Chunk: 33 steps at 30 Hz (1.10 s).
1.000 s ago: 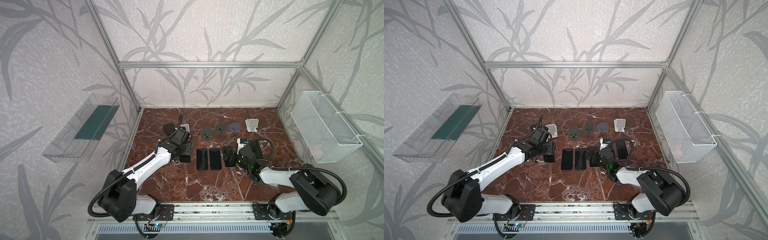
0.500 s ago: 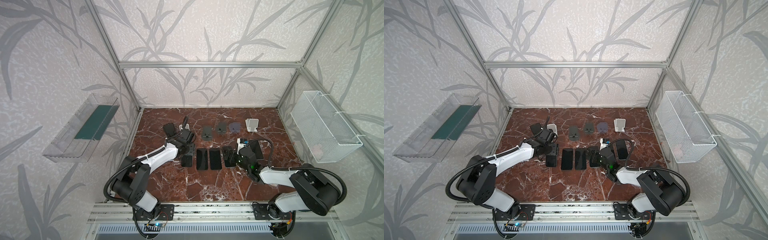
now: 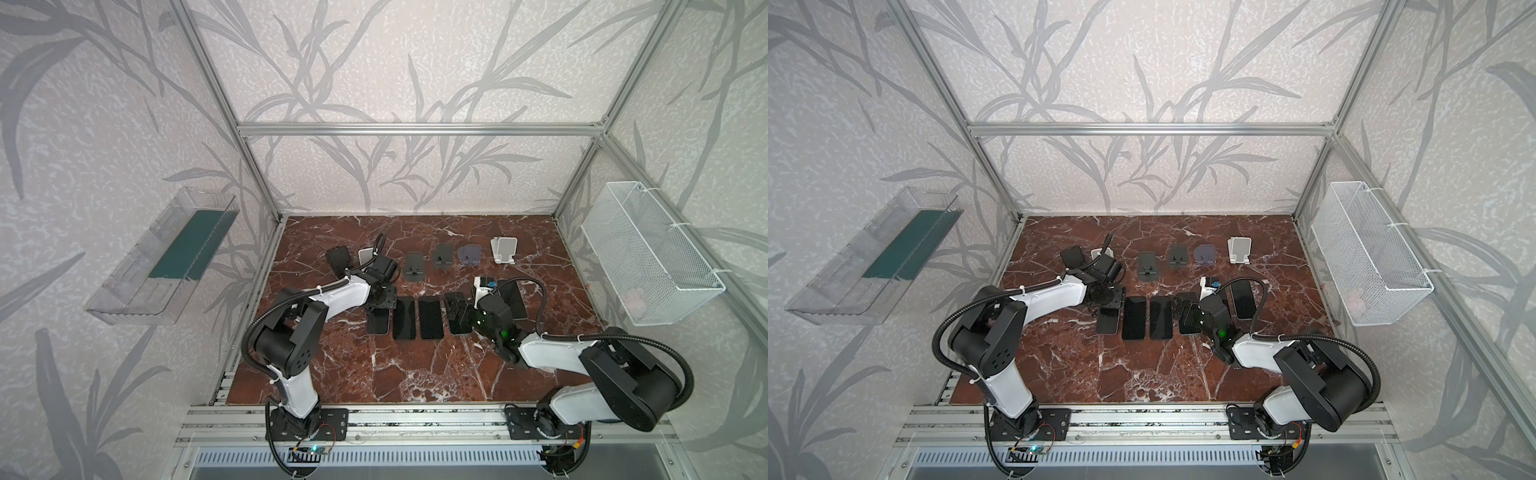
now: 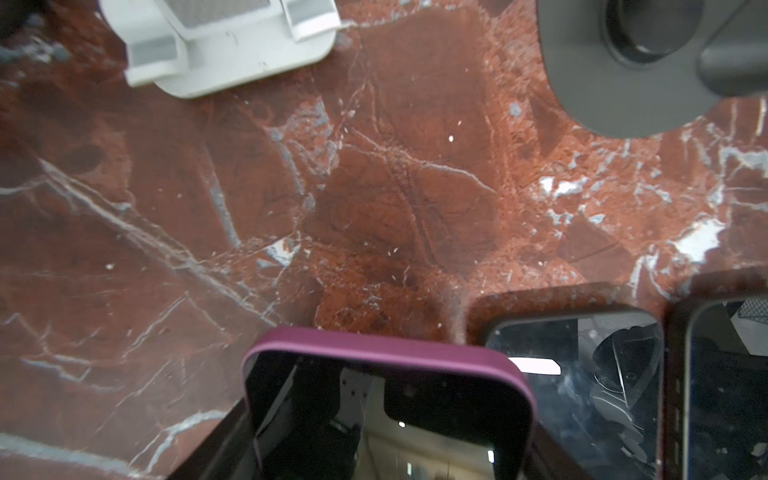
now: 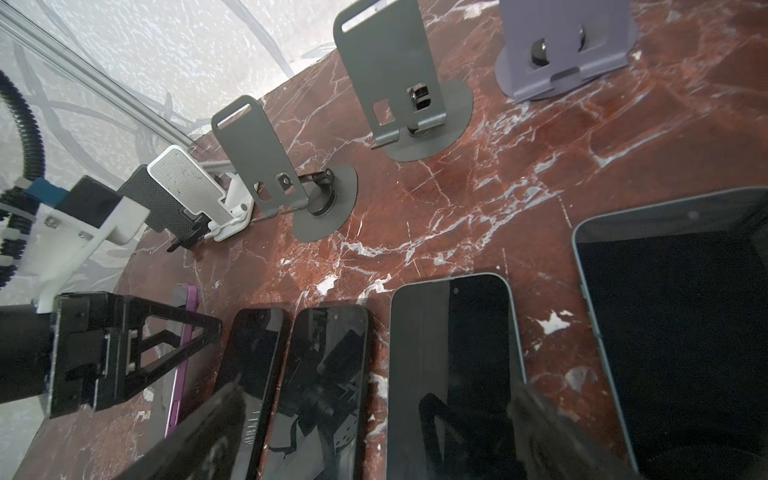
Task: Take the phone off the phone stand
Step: 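Carry the purple-edged phone nearer the robot beside the flat phones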
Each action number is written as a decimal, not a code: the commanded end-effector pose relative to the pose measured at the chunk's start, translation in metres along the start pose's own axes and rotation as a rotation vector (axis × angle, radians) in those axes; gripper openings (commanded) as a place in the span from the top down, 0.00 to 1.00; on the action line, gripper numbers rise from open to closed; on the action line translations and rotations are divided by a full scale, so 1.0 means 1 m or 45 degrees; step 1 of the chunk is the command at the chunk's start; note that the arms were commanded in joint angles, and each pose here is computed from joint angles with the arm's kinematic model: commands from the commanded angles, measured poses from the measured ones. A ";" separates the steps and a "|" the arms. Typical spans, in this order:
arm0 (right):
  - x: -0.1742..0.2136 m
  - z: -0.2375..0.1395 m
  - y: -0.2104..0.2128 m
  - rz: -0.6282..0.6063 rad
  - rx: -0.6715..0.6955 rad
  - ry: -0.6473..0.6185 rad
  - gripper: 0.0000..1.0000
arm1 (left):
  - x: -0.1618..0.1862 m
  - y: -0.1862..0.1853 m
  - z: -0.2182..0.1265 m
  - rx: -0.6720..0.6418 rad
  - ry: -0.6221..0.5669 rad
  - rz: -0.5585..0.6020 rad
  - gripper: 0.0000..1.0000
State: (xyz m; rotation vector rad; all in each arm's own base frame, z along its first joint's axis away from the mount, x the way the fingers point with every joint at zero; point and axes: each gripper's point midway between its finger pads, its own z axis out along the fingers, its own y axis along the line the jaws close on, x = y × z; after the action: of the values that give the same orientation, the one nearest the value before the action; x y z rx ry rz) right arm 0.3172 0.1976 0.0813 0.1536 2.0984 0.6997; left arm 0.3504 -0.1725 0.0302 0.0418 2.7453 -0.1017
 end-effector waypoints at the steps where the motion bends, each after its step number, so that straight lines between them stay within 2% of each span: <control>1: -0.013 0.000 0.008 0.013 -0.020 -0.043 0.01 | -0.008 -0.006 -0.002 0.017 -0.017 -0.047 0.55; 11: -0.011 0.001 0.008 0.015 -0.018 -0.034 0.01 | 0.006 0.007 0.001 -0.057 0.029 -0.013 0.55; 18: -0.011 0.002 0.009 0.014 -0.021 -0.029 0.01 | 0.009 0.000 0.000 -0.018 0.077 0.011 0.53; 25: -0.011 0.002 0.008 0.014 -0.016 -0.029 0.01 | 0.016 -0.002 0.004 -0.003 0.121 0.008 0.44; 33: -0.011 0.002 0.008 0.017 -0.018 -0.030 0.01 | 0.012 -0.005 -0.001 0.016 0.109 0.001 0.40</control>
State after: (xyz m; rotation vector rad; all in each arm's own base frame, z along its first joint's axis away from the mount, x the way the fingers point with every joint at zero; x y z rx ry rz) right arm 0.3193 0.1992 0.0846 0.1544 2.0906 0.7057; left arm 0.3371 -0.1718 0.0213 0.0429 2.8253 -0.0998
